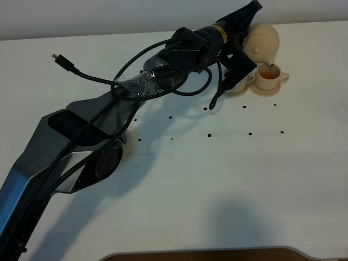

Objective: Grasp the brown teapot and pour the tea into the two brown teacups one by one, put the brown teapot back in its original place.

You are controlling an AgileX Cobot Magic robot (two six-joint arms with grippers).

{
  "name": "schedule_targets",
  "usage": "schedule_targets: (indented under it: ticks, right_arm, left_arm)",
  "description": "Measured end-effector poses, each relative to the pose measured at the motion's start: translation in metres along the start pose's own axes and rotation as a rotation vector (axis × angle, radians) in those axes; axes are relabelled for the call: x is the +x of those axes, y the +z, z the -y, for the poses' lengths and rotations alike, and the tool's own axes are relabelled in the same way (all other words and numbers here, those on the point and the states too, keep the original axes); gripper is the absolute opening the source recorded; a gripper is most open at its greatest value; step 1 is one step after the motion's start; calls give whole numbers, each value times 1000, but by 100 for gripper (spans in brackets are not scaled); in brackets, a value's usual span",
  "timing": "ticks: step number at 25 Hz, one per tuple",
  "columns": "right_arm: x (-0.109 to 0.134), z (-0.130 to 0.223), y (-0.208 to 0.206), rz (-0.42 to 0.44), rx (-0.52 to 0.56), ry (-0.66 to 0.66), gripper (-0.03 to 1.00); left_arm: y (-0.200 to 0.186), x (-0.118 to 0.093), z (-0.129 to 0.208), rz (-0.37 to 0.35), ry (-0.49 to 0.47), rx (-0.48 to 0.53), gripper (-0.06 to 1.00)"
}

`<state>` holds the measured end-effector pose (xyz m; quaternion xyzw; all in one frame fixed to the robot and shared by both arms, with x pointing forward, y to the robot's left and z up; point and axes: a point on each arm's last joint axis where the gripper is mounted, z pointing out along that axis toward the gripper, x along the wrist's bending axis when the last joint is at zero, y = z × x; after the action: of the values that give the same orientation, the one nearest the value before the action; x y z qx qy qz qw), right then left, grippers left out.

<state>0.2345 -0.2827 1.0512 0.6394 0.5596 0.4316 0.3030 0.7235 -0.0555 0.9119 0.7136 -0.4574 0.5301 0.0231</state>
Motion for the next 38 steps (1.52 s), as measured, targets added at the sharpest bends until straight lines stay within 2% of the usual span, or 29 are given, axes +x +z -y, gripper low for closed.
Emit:
schedule_targets:
  ticks: [16,22,38]
  right_arm:
    - [0,0,0,0,0,0,44]
    - [0,0,0,0,0,0,44]
    - [0,0,0,0,0,0,44]
  left_arm:
    - [0,1,0,-6,33,2,14]
    - [0,1,1,-15,79,7,14]
    - [0,2,1,-19,85,9,14]
